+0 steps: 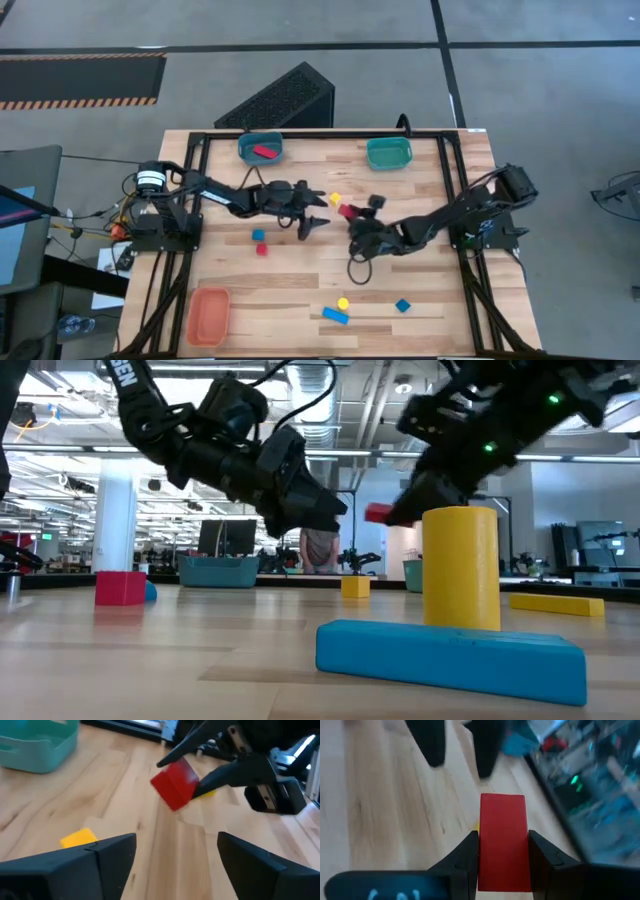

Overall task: Sort & place blocks by color
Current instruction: Put the top red block into the blue bin

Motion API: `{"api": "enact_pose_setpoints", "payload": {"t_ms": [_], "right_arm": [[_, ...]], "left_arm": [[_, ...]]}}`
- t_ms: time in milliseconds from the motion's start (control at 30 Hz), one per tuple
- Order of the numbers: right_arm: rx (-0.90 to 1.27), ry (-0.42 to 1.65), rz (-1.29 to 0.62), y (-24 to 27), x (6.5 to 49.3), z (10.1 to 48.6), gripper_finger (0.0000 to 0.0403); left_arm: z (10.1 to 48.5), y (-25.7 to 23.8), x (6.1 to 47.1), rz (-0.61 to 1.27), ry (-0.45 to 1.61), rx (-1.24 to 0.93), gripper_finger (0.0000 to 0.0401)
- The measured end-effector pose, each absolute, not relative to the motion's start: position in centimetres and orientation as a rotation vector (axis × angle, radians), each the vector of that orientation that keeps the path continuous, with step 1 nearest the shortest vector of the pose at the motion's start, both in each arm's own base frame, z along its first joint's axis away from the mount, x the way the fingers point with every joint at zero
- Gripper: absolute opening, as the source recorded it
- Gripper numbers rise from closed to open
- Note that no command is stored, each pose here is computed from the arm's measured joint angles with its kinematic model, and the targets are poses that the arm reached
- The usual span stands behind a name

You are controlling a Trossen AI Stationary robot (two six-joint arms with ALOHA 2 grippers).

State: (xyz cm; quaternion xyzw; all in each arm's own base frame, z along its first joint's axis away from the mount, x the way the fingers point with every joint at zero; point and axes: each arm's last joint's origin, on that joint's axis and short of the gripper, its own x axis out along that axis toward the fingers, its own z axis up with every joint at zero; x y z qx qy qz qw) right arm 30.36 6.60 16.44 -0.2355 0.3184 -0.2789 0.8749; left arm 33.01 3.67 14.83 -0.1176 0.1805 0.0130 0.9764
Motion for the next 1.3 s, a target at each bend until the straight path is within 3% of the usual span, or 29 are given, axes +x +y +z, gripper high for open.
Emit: {"api": "enact_pose_setpoints", "payload": {"t_ms": [200,333,467,700,1000,1167,1300], "right_arm": [[-0.728,0.72,-0.519,7.8,33.3,16.8,0.0122],[-0.812,0.715,-0.593,8.9,34.7,17.0,0.0125],[-0.925,0.738,-0.623,10.0,35.6,16.9,0.014],[-0.934,0.732,-0.662,10.6,35.9,16.6,0.0136],[-0.741,0.623,-0.834,10.4,35.6,17.0,0.0228],[-0.691,0.558,-0.981,10.3,35.1,17.2,0.0255],[-0.597,0.537,-1.017,9.6,34.4,16.5,0.0257]], "left_arm": [[15.4,4.0,33.5,0.018,0.346,-0.253,0.0287],[15.7,4.4,33.5,-0.049,0.322,-0.317,0.0266],[15.8,4.7,33.4,-0.104,0.327,-0.372,0.0201],[16.0,5.7,33.2,-0.184,0.319,-0.434,0.0026],[16.1,7.1,32.9,-0.102,0.304,-0.429,0.0029],[17.0,10.3,30.5,0.08,0.418,-0.414,0.0029],[19.1,12.1,27.4,0.363,0.521,-0.278,0.0043]]}}
